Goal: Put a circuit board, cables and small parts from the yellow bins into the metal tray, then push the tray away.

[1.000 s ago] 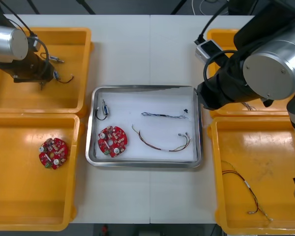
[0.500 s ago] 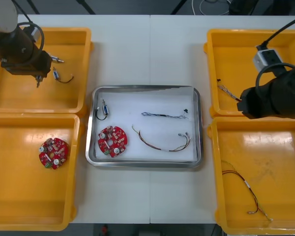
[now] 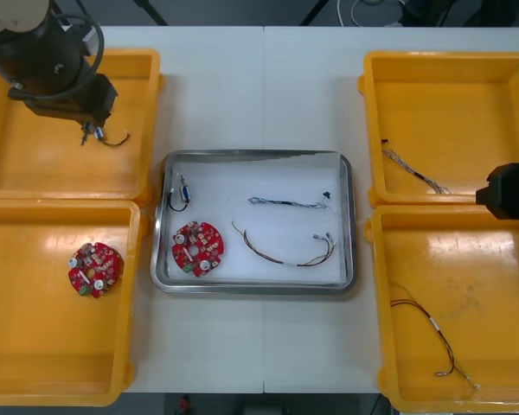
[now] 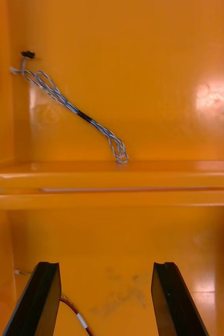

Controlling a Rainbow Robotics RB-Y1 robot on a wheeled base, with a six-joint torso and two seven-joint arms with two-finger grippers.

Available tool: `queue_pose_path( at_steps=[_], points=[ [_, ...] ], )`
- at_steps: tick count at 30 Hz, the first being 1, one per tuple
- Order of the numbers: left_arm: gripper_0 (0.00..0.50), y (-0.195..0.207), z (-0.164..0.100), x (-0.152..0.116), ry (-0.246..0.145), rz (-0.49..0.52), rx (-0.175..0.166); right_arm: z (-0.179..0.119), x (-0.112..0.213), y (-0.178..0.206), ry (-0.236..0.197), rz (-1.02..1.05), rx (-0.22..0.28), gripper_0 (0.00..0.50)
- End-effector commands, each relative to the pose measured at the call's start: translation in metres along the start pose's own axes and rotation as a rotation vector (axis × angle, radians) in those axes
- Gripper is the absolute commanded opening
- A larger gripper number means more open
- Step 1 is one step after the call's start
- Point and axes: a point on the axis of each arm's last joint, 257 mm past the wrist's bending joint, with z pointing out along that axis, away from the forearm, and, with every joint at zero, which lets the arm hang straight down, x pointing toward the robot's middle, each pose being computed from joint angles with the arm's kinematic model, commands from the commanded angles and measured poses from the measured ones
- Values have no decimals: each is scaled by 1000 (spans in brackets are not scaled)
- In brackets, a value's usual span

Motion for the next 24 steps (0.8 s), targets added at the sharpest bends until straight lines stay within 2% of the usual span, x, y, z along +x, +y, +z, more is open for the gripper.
queue_pose_path(
  at_steps=[1, 4, 10, 18, 21, 24],
  points=[
    [0, -47, -32, -10, -64, -120, 15, -6, 22, -30, 25, 47, 60, 500],
    [0, -70, -34, -5, -73, -124, 23, -3, 35, -32, 52, 50, 61, 500],
    [0, -114, -24, 9, -70, -120, 38, 1, 48, -27, 78, 58, 39, 500],
    [0, -175, 4, 23, -69, -90, 97, 4, 63, -25, 108, 53, 26, 500],
    [0, -185, 13, 28, -65, -75, 99, 4, 64, -25, 110, 52, 25, 500],
    [0, -190, 28, 35, -43, -70, 89, 6, 68, -22, 123, 51, 15, 500]
  ],
)
